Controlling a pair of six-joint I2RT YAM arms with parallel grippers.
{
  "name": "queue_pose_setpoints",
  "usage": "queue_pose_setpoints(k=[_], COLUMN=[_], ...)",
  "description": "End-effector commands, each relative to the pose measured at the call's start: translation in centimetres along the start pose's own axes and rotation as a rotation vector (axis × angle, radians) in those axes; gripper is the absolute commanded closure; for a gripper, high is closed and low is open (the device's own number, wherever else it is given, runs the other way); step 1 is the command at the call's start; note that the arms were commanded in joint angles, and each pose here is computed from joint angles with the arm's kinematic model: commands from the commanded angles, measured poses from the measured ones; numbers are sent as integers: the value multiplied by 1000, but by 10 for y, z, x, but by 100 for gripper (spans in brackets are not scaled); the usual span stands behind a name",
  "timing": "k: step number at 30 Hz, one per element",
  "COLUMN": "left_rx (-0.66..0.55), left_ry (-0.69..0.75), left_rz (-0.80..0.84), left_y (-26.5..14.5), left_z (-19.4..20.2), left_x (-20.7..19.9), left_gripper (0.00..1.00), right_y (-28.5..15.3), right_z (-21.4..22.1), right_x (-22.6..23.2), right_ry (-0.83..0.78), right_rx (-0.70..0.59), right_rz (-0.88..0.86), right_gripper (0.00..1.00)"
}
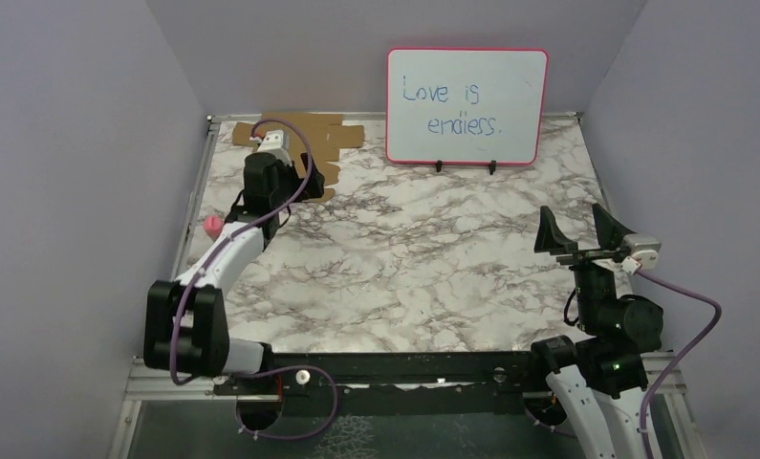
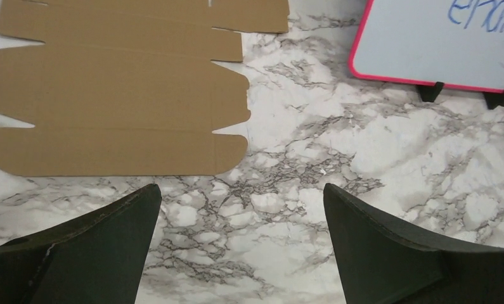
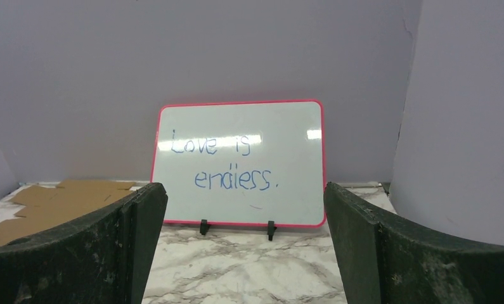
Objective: Fold the paper box
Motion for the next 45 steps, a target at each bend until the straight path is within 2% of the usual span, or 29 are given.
queue_pose_setpoints(k=[1,3,12,21,30,37,45], left_rx=[156,216,342,434,575,685,785], left_ry=[-55,-57,-5,-12,-84,-171,-182], left_rz=[-46,-88,-196,-197,-178,-146,-110], left_y=[39,58,130,160,142,103,50], left_z=[6,11,23,47,91,116,148], left_x=[4,10,32,42,49,39,13], left_gripper=[1,1,1,1,1,1,1], right_y=[-2,-2,-1,0,-1,-3,-5], right_z=[-3,-3,-1,1,0,-4,-9], right_x=[3,3,4,5,4,3,3], right_ry=[12,13,13,8,9,13,23], right_rx=[-1,-4,4,13,5,-19,-43], right_rz=[-24,-26,-36,-39,-35,-27,-37], right_gripper=[0,0,0,0,0,0,0])
Point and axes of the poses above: each gripper's point midway between its finger pads, its own y axis out along the fingers, its own x axis along the line the jaws close on, z = x × y, the point moved 7 cm from there along -y, back along the fingers, and after that the axes turned 9 degrees about -y, right-handed, at the moved point
